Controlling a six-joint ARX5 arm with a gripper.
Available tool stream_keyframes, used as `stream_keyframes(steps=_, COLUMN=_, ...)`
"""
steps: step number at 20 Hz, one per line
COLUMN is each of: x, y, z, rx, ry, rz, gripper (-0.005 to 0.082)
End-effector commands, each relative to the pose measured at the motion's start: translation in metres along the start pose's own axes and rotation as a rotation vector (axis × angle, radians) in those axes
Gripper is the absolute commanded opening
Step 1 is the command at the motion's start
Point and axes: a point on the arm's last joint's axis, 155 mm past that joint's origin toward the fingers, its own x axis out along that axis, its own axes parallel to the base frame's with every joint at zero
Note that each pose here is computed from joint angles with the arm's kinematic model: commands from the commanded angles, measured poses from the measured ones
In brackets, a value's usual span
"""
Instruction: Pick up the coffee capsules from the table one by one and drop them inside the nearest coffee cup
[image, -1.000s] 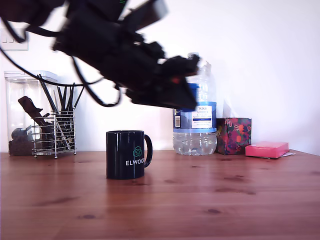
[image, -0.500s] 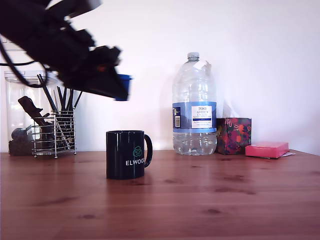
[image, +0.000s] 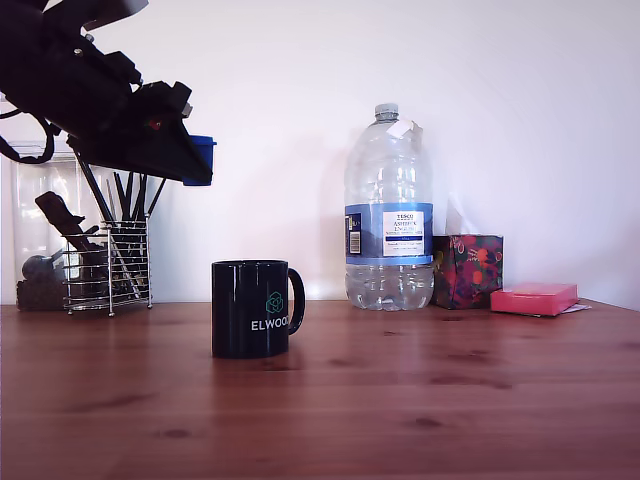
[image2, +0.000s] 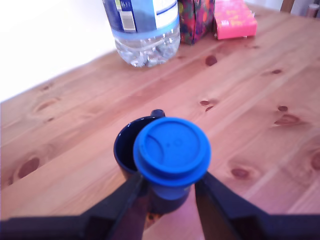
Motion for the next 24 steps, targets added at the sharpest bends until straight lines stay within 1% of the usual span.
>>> stream_keyframes(steps=1, x=0.013, y=0.0, z=0.007, rx=0.002, ry=0.013, rz=-0.016, gripper=0.016)
stream_keyframes(steps=5, x=0.04, y=0.0, z=0.016, rx=-0.011, ry=0.077, rz=-0.055, gripper=0.016)
stream_keyframes(steps=8, x=0.062, y=0.004, z=0.017, rx=-0.022, ry=0.141, rz=-0.066, gripper=0.016)
stream_keyframes(steps=11, x=0.082, y=0.005, z=0.01, rx=-0.037, ry=0.216, rz=-0.081, gripper=0.016)
stream_keyframes(steps=14, x=0.097, y=0.007, z=-0.006, rx=-0.057, ry=0.308, rz=-0.09, gripper=0.016)
stream_keyframes(steps=17, x=0.106, y=0.011, z=-0.022, rx=-0.073, ry=0.371, rz=-0.091, gripper=0.016)
stream_keyframes(steps=20, x=0.108, y=0.014, z=-0.042, rx=-0.09, ry=0.441, rz=-0.087, gripper=0.0161)
stream_keyframes(steps=22, x=0.108, y=0.015, z=-0.046, rx=-0.094, ry=0.452, rz=-0.086, gripper=0.0165)
stream_keyframes(steps=24, x=0.108, y=0.017, z=-0.042, rx=-0.093, ry=0.44, rz=-0.083, gripper=0.0169)
